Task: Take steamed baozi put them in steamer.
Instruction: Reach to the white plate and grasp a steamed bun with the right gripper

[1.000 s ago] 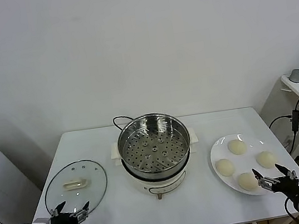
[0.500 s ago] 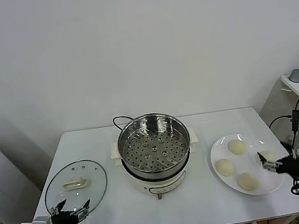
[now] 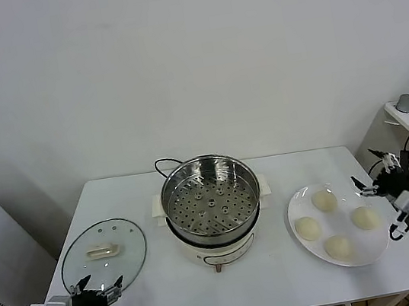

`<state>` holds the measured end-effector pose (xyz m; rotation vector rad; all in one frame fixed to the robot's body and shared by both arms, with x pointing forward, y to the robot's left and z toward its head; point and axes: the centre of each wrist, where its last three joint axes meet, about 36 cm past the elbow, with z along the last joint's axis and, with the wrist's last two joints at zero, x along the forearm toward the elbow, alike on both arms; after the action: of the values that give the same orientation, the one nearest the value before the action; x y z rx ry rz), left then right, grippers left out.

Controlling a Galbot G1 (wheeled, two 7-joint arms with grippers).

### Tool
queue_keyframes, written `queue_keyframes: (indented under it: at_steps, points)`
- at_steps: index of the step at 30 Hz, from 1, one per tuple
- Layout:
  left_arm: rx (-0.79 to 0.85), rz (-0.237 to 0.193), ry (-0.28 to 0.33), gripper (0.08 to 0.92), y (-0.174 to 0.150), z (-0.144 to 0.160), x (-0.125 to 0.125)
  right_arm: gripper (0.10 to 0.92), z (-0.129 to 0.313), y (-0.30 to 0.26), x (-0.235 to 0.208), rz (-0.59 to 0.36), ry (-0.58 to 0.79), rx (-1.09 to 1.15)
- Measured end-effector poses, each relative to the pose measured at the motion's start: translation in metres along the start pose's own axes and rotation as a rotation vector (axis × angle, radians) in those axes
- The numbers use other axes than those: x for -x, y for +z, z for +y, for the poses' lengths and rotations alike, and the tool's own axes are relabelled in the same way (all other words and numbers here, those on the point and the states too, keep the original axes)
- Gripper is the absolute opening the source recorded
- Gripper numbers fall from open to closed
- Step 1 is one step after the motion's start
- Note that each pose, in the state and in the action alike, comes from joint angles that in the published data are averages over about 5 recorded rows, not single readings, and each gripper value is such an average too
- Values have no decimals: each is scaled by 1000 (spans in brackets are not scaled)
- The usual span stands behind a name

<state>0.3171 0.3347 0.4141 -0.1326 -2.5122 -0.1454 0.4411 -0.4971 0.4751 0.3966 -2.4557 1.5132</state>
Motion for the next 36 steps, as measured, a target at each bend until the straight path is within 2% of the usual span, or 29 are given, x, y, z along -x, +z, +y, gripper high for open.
queue_keyframes:
  at_steps: [11, 21, 28, 36]
  points:
    - [20, 1, -11, 823, -1, -3, -1, 823, -69, -3, 51, 15, -356, -162]
    - [26, 2, -9, 823, -1, -4, -2, 823, -112, -20, 98, 27, -653, -244]
    - [26, 4, -5, 823, 0, -6, -2, 823, -120, -23, 124, 68, -797, -296]
    - [26, 6, -3, 823, -1, -7, -1, 823, -111, -23, 149, 78, -875, -321]
